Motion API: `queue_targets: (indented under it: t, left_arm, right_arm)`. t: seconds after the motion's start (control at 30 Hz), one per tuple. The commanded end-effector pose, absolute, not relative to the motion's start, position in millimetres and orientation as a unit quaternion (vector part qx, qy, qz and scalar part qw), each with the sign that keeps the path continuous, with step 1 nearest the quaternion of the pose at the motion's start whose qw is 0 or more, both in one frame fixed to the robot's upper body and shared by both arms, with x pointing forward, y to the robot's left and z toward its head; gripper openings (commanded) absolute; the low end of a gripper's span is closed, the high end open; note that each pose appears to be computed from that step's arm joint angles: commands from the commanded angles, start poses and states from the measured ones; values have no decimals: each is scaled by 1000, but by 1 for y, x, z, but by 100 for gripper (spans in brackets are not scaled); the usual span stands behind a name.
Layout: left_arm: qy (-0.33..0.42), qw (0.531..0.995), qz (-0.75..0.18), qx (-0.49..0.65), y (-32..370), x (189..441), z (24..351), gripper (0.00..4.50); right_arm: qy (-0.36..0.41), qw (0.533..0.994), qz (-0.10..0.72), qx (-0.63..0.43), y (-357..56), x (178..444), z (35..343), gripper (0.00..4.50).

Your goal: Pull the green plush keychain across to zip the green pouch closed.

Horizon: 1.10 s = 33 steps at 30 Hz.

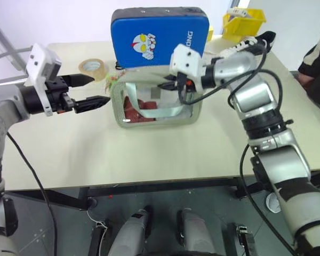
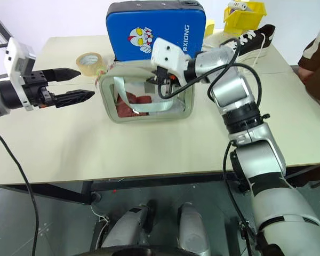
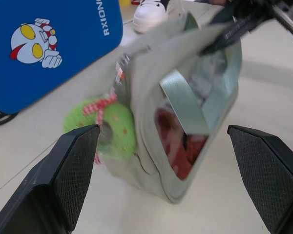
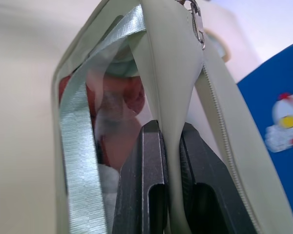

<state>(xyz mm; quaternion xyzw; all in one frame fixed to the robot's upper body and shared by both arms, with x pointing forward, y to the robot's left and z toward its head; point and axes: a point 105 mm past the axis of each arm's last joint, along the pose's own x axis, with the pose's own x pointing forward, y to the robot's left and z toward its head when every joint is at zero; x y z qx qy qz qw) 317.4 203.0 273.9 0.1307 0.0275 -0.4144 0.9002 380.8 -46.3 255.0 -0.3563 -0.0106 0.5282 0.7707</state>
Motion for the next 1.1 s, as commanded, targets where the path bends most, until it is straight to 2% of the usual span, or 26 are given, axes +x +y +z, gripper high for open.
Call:
queue_targets:
  t: [0.03,0.2,0.27,0.3,0.4,0.6,0.73,0.9,1.0,1.1]
  left_arm:
    - [-1,898,-415,145,200,315,288,450]
    - [-2,897,-417,145,200,317,289,450]
    - [-1,897,-418,146,200,318,289,450]
    - [0,896,-419,147,200,319,288,450]
    - [3,899,-412,149,206,323,288,450]
    - [13,925,-350,145,241,340,281,450]
    - [11,941,-312,130,253,358,270,450]
    - [12,936,-325,134,241,370,260,450]
    - [12,935,-328,137,235,377,256,450]
    - [17,931,-332,147,232,381,251,450]
  right_arm:
    - [-28,774,530,-346,-37,364,262,3]
    - [1,782,532,-325,-35,355,248,3]
    - [-3,794,533,-293,-33,351,260,81]
    - [-9,802,528,-280,-36,351,270,104]
    - [-23,807,511,-294,-56,346,291,252]
    - [-20,804,498,-326,-89,331,304,252]
    - [17,797,504,-332,-103,324,283,252]
    - [31,806,488,-333,-107,339,260,252]
    - [33,809,483,-333,-107,347,250,172]
    - [32,806,486,-337,-106,348,247,13]
